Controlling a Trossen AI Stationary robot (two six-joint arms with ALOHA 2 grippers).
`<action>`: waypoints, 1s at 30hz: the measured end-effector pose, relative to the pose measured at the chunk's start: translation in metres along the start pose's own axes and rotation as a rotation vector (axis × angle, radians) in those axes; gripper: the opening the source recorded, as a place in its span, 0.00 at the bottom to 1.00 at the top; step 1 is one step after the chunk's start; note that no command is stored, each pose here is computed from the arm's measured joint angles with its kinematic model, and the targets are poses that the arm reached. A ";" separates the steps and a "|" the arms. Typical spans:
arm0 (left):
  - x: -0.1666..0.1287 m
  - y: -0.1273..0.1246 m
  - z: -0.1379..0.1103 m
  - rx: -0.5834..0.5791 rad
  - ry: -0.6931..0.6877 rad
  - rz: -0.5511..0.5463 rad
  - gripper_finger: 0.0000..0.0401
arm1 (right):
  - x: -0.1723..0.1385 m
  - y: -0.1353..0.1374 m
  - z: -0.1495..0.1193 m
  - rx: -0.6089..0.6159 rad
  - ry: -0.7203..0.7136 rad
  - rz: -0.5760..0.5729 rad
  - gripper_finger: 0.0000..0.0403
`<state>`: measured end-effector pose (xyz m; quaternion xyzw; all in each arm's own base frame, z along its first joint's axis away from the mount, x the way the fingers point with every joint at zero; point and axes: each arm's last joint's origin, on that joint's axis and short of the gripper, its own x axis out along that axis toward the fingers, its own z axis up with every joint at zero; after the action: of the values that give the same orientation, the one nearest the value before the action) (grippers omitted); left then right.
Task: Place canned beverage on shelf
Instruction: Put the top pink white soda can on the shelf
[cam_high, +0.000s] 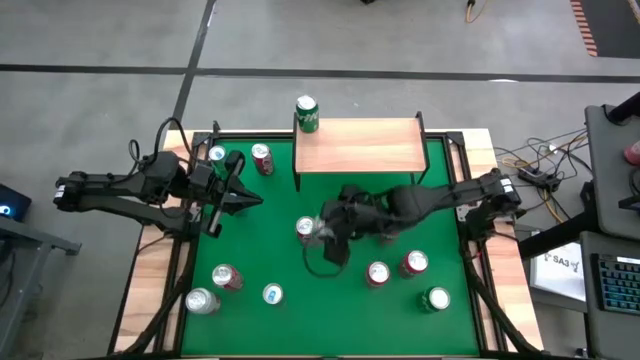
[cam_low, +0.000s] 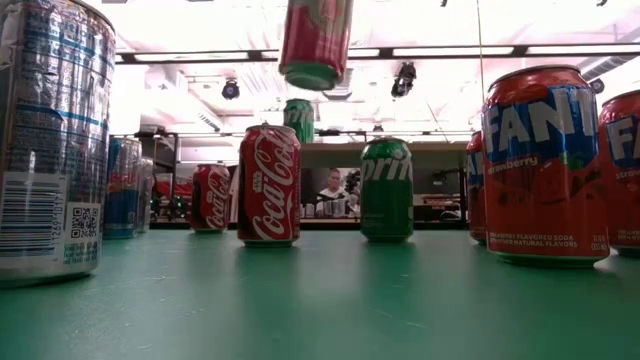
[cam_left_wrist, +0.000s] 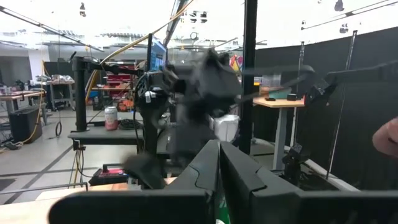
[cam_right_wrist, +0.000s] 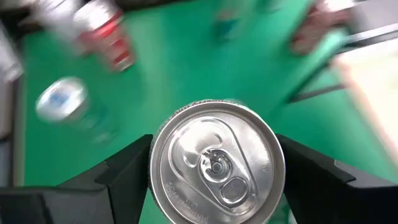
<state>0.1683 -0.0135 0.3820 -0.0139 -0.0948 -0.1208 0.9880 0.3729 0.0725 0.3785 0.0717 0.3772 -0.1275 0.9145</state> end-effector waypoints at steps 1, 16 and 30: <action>0.000 0.000 0.000 0.000 0.000 0.000 0.00 | -0.006 -0.007 0.006 0.014 -0.019 -0.043 0.70; 0.004 0.001 -0.003 -0.003 0.014 0.012 0.00 | -0.038 -0.145 0.035 0.141 0.147 -0.305 0.70; 0.007 0.003 -0.006 0.008 0.027 0.057 0.00 | -0.053 -0.236 0.028 0.156 0.188 -0.264 0.70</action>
<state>0.1773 -0.0122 0.3774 -0.0111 -0.0813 -0.0925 0.9923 0.2879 -0.1503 0.4276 0.1041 0.4560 -0.2680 0.8423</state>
